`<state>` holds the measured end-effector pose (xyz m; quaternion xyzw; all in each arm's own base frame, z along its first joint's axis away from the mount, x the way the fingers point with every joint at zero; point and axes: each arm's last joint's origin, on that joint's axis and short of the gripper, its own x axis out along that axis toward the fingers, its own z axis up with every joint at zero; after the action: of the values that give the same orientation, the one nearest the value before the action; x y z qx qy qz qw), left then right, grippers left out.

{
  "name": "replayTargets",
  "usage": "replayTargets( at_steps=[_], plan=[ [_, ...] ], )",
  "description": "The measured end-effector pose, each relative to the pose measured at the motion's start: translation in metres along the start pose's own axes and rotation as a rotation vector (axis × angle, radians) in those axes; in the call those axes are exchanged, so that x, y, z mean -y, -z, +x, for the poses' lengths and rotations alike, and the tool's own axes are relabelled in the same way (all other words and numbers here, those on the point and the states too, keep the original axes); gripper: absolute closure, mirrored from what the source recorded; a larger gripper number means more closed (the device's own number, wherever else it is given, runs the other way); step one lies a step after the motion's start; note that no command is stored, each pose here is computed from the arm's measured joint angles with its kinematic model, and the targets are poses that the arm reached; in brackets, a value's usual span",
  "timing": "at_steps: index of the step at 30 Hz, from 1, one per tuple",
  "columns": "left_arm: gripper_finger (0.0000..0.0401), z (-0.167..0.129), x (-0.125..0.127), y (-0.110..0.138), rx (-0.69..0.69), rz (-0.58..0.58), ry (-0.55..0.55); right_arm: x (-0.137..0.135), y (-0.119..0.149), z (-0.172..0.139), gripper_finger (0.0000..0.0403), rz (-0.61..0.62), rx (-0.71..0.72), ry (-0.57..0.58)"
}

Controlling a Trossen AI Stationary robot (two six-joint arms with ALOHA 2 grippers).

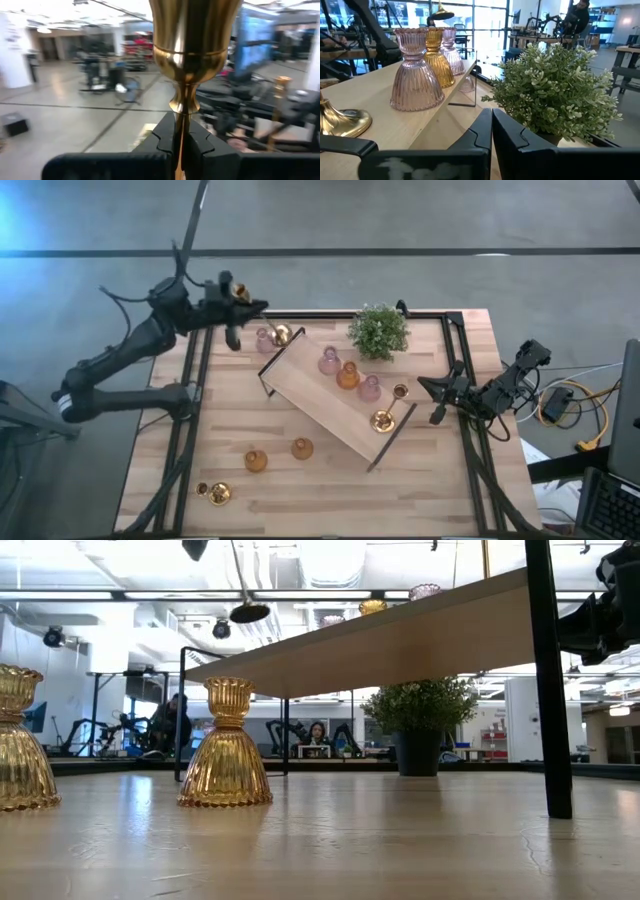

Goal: Pick & Place candle stick holders
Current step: Put the gold candle holder on the shelf

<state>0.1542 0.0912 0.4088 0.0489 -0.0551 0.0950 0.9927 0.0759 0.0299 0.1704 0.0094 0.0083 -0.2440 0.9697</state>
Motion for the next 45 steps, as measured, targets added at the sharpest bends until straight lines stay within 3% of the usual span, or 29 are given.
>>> replayTargets(
  at_steps=[7,14,26,45],
  plan=[
    [0.0389,0.019,0.019,0.007,-0.025,-0.027,0.128,0.000,0.000,0.000,0.0394,0.002,0.000,0.000],
    [0.0389,0.032,0.026,0.018,-0.067,-0.052,0.179,0.000,0.000,0.000,0.0394,0.000,0.000,0.000],
    [0.0389,0.044,0.025,0.053,-0.169,-0.029,0.173,0.000,0.000,0.000,0.0394,0.002,0.000,0.000],
    [0.0389,0.056,0.017,0.078,-0.219,0.042,0.153,0.000,0.000,0.000,0.0394,0.000,0.000,0.000]
  ],
)
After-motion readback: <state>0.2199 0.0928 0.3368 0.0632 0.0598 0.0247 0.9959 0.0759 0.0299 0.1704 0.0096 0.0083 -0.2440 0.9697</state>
